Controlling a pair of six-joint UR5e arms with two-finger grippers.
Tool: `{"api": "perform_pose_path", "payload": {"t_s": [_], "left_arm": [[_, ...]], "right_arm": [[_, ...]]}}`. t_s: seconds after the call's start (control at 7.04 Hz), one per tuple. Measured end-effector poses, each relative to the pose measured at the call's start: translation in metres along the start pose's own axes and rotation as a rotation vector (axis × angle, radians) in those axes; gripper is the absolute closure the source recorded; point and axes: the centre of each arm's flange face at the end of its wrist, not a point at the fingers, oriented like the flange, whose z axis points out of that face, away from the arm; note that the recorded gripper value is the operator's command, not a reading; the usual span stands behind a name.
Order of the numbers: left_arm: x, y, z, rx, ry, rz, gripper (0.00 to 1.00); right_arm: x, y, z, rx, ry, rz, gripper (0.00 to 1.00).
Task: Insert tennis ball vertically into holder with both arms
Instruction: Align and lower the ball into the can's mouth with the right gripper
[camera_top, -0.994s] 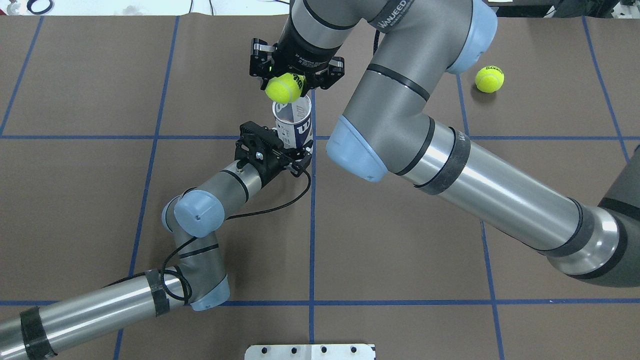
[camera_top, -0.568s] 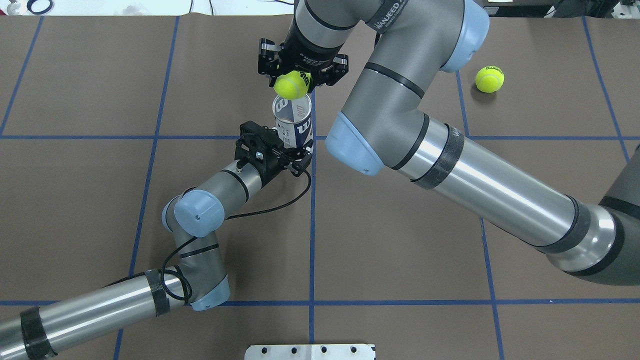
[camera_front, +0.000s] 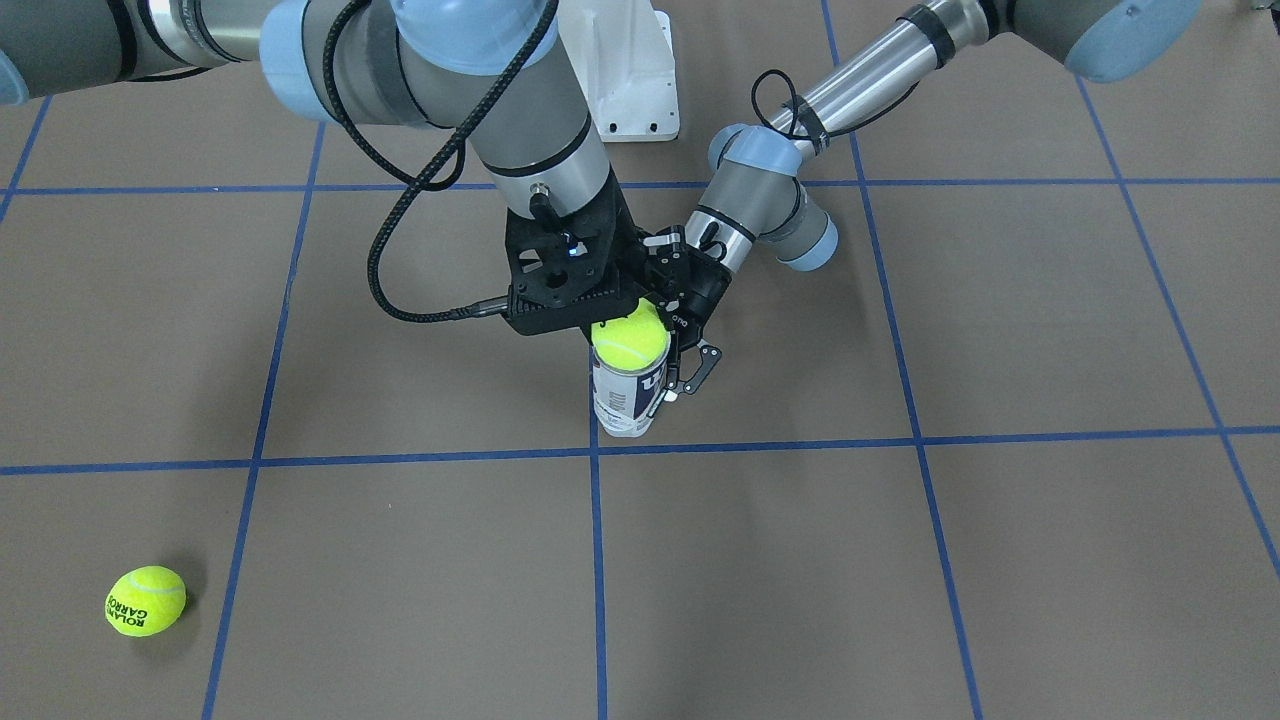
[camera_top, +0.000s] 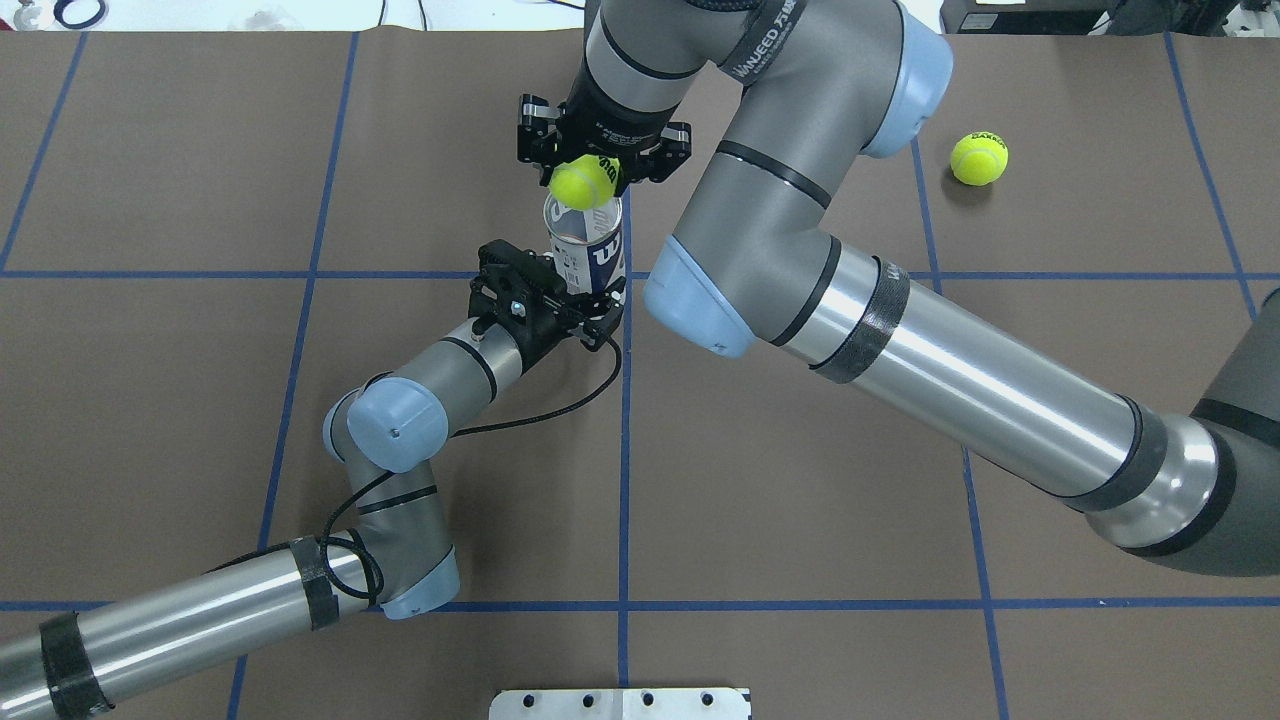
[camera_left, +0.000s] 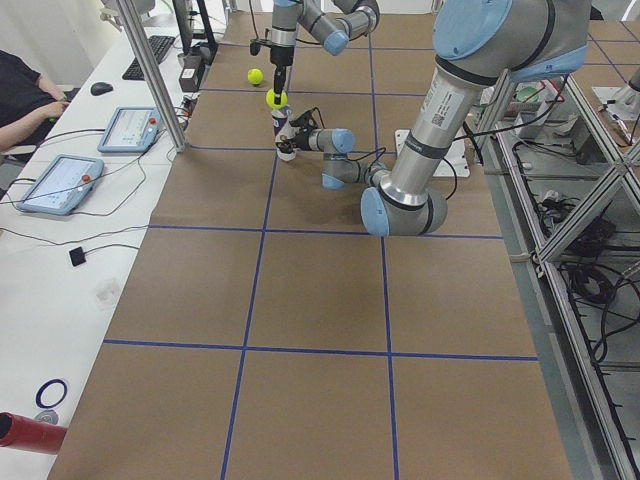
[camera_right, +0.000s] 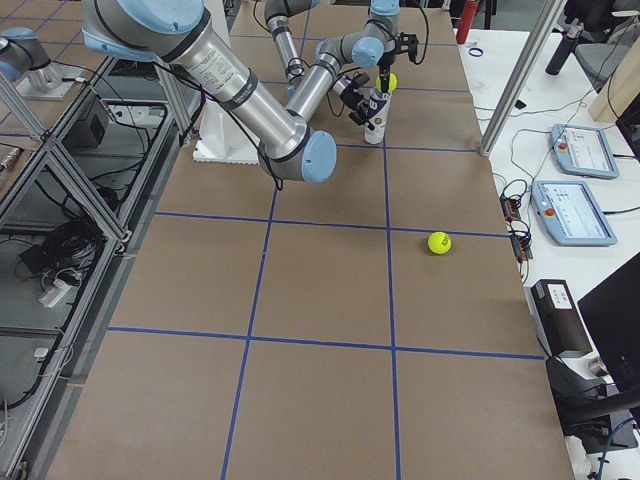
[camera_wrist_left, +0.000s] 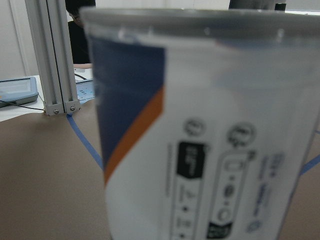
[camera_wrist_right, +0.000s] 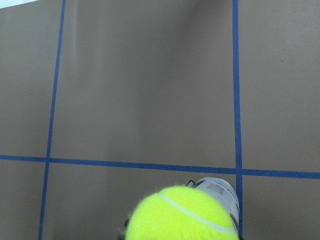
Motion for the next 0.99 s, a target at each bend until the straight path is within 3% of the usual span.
{"api": "perform_pose_path", "payload": {"t_s": [0.14, 0.28, 0.43, 0.99], "left_arm": [[-0.0025, -0.0024, 0.0004, 0.004, -0.003, 0.0, 0.25], [-0.0038, -0.0041, 0.0006, 0.007, -0.004, -0.001, 0.25], [-0.0039, -0.005, 0.0004, 0.008, -0.004, -0.001, 0.25], [-0.0056, -0.0098, 0.0016, 0.013, -0.006, -0.002, 0.25]], "right_arm": [[-0.0014, 0.003, 0.0036, -0.002, 0.003, -0.001, 1.0], [-0.0024, 0.0052, 0.0055, -0.003, 0.004, -0.003, 0.46], [-0.0028, 0.0058, 0.0058, -0.002, 0.004, -0.003, 0.01], [-0.0054, 0.0073, -0.0007, 0.006, -0.008, -0.007, 0.01]]}}
